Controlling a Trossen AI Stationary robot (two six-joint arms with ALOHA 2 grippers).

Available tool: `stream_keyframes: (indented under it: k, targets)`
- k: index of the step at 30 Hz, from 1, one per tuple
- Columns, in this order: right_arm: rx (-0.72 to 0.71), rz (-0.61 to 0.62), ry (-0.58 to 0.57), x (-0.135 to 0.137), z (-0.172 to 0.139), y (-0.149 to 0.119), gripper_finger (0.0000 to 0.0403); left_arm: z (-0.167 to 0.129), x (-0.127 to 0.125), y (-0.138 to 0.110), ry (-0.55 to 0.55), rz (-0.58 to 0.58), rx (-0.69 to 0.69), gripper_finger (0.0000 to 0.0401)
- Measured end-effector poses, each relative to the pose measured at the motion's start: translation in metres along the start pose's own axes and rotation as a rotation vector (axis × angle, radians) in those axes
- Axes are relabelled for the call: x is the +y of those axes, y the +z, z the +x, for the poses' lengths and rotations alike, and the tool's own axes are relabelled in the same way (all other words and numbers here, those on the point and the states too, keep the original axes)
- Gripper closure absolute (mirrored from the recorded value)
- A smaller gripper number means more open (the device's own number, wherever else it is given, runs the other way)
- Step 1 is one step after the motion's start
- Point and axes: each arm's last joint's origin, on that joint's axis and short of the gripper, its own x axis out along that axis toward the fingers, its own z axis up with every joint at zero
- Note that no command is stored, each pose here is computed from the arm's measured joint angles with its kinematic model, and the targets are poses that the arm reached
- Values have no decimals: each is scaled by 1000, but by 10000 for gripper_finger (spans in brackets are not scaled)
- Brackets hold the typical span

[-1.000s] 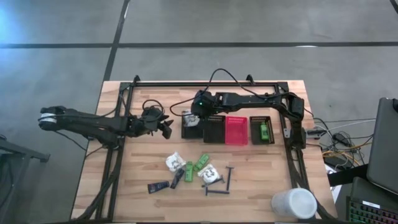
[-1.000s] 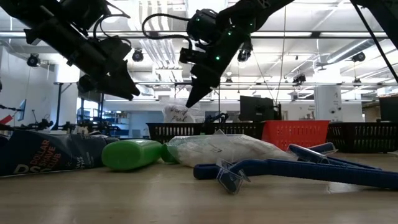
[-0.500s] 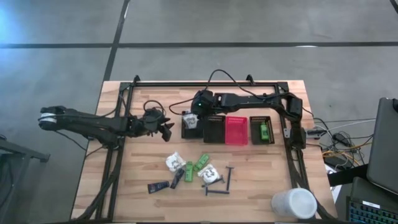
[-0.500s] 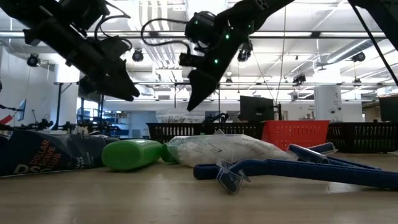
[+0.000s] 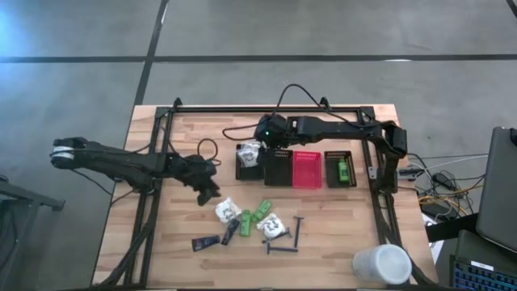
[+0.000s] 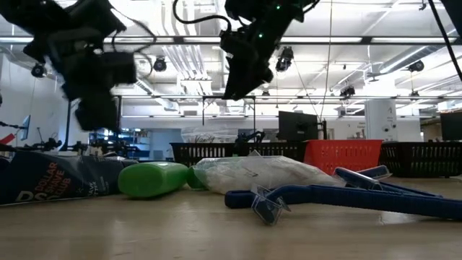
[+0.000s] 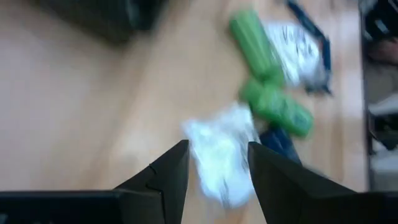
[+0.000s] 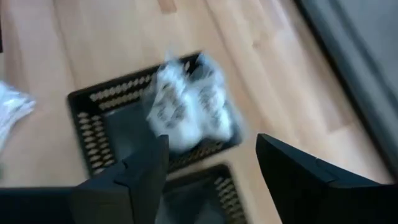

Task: Pick & Place Travel size toiletries
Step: Put the white cotton pack into the left black bin

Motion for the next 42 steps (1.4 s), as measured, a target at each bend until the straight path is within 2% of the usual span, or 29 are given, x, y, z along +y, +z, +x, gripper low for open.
stream_keyframes:
  k: [3,10,17,24,29,35,38,42]
  targets:
    - [63,50,15,14,-3,-8,150,5,8,-13,-1,-72,85,234]
    - [114,105,71,57,-9,-24,125,11,17,-28,-20,-243,148,233]
    - [122,173,90,77,-13,-31,108,19,18,-28,-45,-304,192,233]
    - [130,174,92,84,-14,-36,97,37,21,-25,-47,-310,194,233]
    - [130,171,90,85,-13,-37,101,51,19,-21,-86,-309,248,233]
    - [135,170,89,87,-13,-39,120,64,15,-16,-120,-227,300,236]
    - [140,169,85,87,-12,-40,129,67,12,-13,-139,-177,309,251]
    - [139,169,70,86,-11,-41,141,68,8,-8,-174,-105,303,301]
